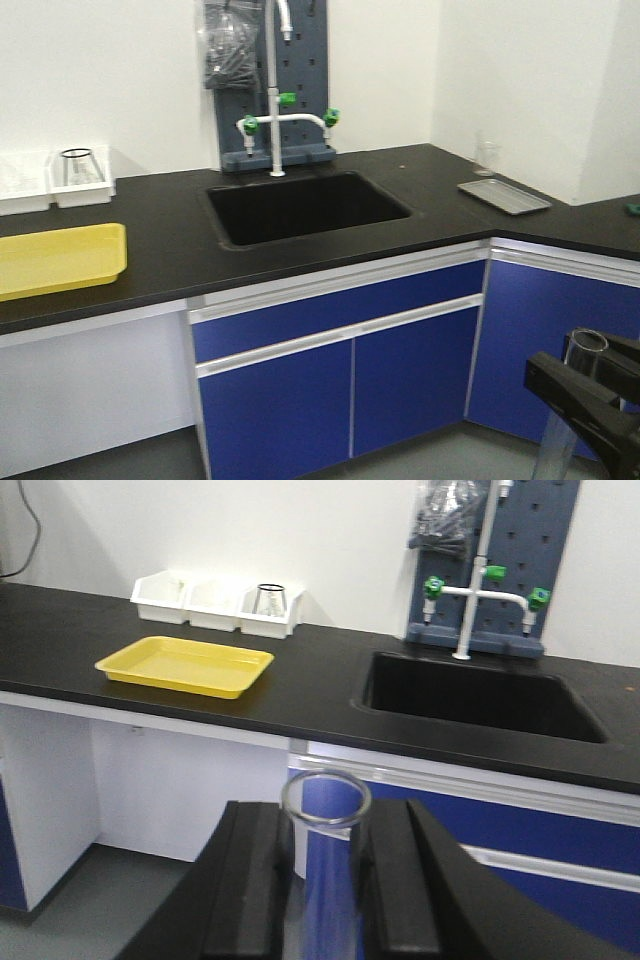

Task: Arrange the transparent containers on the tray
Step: 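Drive the base up to the yellow tray on the counter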

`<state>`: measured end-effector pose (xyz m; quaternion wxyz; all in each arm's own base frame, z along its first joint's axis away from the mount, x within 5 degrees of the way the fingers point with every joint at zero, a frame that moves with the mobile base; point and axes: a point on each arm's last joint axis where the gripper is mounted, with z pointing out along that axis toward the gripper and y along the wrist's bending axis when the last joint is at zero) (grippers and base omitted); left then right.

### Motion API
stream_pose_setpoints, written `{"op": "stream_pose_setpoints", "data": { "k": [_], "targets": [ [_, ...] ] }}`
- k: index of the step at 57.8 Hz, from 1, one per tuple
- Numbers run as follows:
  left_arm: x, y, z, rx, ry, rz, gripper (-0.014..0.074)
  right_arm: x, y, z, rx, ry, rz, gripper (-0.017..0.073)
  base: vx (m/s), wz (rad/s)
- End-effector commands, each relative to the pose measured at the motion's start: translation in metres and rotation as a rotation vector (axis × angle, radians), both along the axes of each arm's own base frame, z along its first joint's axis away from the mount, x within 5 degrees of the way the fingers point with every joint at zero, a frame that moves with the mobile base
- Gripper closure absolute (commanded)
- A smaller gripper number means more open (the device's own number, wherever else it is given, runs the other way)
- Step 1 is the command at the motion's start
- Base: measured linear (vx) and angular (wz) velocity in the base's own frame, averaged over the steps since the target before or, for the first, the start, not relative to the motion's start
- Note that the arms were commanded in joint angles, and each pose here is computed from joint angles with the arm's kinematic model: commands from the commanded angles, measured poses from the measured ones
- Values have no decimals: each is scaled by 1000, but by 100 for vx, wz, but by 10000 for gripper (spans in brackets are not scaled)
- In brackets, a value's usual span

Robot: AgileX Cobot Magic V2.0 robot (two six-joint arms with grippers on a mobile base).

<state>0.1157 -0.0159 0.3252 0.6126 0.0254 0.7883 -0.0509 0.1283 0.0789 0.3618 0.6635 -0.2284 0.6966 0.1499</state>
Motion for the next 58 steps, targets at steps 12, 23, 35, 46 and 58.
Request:
{"op": "stream_pose_setpoints", "data": {
  "k": [12, 23, 35, 46, 58],
  "targets": [
    [0, -2, 16, -21, -101, -25, 597, -2, 1, 18, 48, -102, 20, 571, 5, 40],
    [0, -2, 16, -21, -100, -24, 597, -2, 1, 18, 48, -102, 20, 571, 14, 57],
    [0, -2, 16, -21, -100, -24, 597, -2, 1, 18, 48, -102, 20, 571, 21, 67],
    [0, -2, 16, -21, -100, -24, 597, -2, 1, 18, 48, -102, 20, 571, 26, 57],
    [0, -2, 16, -21, -100, -24, 597, -2, 1, 18, 48, -102, 20, 571, 33, 32]
  ]
}}
